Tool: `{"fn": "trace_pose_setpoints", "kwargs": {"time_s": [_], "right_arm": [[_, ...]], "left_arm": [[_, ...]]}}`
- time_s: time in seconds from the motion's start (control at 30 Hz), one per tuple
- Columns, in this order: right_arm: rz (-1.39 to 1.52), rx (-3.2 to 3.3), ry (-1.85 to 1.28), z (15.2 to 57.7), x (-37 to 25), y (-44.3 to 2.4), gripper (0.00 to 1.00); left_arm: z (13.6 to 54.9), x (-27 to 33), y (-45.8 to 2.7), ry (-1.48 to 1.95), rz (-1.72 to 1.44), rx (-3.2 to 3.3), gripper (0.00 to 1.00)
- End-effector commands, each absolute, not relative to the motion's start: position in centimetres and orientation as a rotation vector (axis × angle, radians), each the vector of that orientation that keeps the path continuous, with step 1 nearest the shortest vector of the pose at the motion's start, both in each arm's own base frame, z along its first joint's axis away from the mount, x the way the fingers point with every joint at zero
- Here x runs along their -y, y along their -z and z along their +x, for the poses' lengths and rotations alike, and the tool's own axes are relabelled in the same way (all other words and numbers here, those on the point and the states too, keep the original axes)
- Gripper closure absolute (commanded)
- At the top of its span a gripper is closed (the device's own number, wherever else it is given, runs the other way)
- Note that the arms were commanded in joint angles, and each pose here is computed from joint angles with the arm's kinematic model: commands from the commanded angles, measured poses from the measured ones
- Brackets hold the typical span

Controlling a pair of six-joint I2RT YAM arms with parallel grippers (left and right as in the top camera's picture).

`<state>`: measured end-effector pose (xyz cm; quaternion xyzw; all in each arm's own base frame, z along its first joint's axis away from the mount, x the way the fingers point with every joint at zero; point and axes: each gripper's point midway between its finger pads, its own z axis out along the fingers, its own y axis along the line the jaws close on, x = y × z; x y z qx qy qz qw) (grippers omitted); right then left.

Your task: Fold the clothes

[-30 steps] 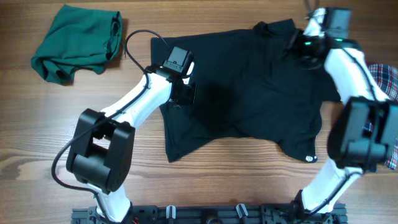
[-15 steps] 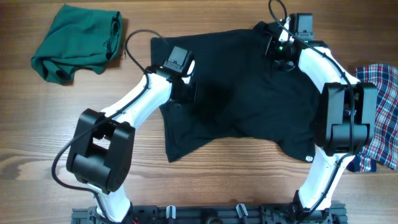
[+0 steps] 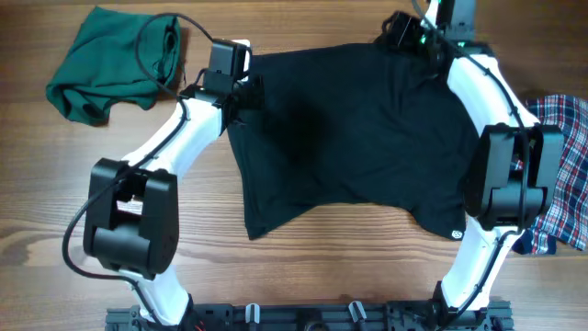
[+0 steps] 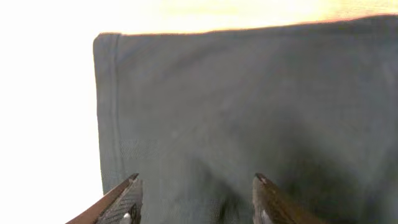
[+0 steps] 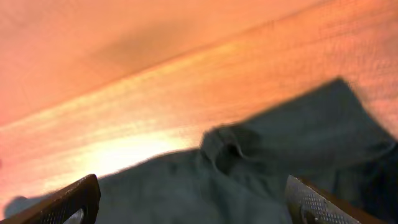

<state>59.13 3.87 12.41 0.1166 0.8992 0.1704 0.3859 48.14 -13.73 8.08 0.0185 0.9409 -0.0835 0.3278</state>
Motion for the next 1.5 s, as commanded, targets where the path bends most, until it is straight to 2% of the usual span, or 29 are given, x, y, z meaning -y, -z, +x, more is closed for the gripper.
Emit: {"fn": "trace_pose_setpoints", "kwargs": {"time_s": [0.0,0.13,0.2,0.3,0.57,0.77,0.83,0.93,1.07,1.2,1.47], "right_arm": [[0.304,-2.258,-0.416,60.2,-3.4,-14.3,0.04],[0.241,-2.269,-0.427,60.5,-4.0,-15.1,0.03],[0.218,-2.315,-0.43,60.6,-4.6,-13.9,0.01],[0.192,-2.411,-0.433,60.7,-5.1,-11.8,0.01],[0.082,-2.497,-0.366,62.0,-5.3,-9.4,0.0],[0.112,-2.516,-0.21,62.7,-3.5,-7.0,0.01],[0.079,-2.518,-0.196,62.7,-3.5,-6.9,0.0],[0.072,-2.527,-0.2,62.7,-3.6,-6.2,0.01],[0.064,-2.543,-0.201,62.7,-4.0,-4.8,0.01],[0.019,-2.52,-0.207,63.1,-5.2,-4.9,0.0],[-0.032,-2.521,-0.183,63.0,-6.4,-4.7,0.02]], "left_arm": [[49.4,14.0,-6.2,0.194,0.09,-2.449,0.37],[49.8,14.1,-5.0,0.194,0.089,-2.449,0.33],[49.9,14.1,-5.0,0.196,0.089,-2.445,0.32],[49.7,14.1,-4.9,0.193,0.09,-2.456,0.25],[49.6,14.0,-4.8,0.191,0.09,-2.461,0.24],[49.5,14.0,-4.7,0.19,0.09,-2.466,0.23],[49.7,14.0,-4.9,0.193,0.089,-2.454,0.25],[50.4,14.2,-5.5,0.201,0.088,-2.418,0.39],[51.4,14.1,-6.1,0.203,0.09,-2.371,0.38],[52.8,13.0,-6.3,0.196,0.069,-2.319,0.41],[54.6,11.1,-5.4,0.186,0.021,-2.269,0.41]]}}
